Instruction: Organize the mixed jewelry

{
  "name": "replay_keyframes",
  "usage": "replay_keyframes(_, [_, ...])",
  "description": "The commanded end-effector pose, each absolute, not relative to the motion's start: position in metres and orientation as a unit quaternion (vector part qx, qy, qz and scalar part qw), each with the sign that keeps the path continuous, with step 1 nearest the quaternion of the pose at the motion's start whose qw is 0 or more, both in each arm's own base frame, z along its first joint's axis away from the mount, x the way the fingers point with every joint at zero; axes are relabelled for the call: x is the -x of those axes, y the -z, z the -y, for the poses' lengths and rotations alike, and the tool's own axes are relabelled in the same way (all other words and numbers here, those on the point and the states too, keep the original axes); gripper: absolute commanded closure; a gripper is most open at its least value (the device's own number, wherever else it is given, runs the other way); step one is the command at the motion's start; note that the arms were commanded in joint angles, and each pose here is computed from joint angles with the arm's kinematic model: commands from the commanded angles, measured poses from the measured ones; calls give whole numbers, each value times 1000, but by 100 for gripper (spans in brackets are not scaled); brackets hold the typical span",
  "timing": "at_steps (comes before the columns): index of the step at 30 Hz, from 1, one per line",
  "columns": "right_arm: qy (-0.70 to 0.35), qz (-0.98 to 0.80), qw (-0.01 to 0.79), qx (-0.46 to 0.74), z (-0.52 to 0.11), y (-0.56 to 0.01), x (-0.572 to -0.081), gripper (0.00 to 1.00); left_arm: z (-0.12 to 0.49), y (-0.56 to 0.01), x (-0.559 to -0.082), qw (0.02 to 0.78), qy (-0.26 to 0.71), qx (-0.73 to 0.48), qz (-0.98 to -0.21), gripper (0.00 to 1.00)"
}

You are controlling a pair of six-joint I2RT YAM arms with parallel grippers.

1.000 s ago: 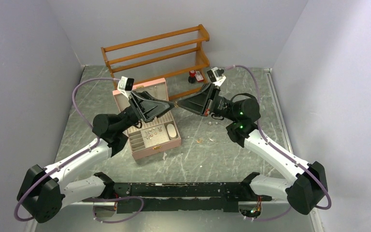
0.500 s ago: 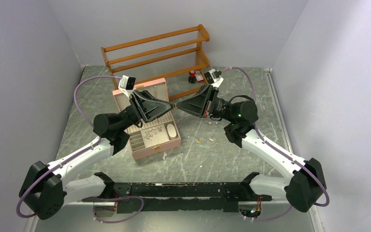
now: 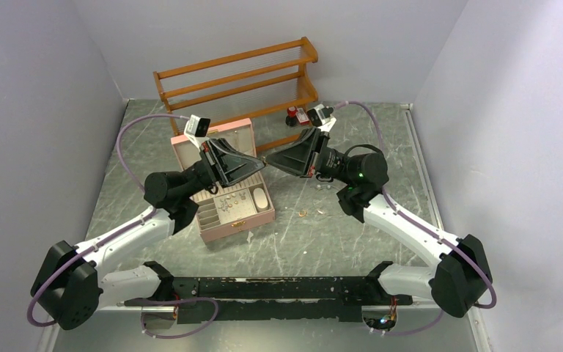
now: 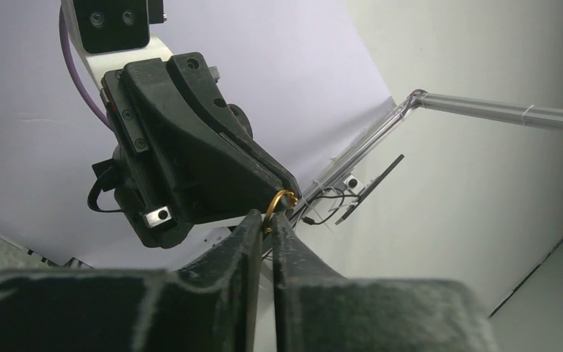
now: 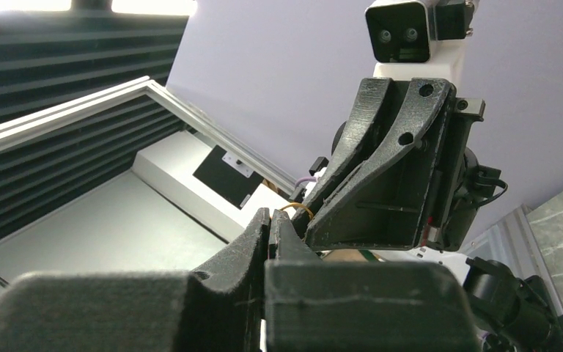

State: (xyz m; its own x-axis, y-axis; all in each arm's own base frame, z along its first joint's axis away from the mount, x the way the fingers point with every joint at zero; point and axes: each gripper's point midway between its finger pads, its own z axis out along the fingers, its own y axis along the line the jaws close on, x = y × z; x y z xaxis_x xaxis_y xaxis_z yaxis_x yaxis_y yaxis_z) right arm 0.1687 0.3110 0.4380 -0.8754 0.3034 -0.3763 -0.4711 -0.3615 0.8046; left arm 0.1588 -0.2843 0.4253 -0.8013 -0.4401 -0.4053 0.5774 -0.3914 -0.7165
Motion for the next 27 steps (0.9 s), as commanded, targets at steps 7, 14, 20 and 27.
replay_keyframes(7, [-806,-523,266,83,-306,-434,-166,79,268,-456,-138,365,833,-116,-400,95])
replay_keyframes(14, [-723,-596,347,44,-299,-410,-191,42,272,-439,-161,416,775,-85,-467,95])
replay_keyframes(20, [-671,-620,400,75,-297,-411,-199,33,280,-416,-183,429,718,-65,-544,95])
replay_keyframes(27, [-674,-612,401,101,-304,-412,-199,38,285,-407,-189,411,719,-53,-558,95])
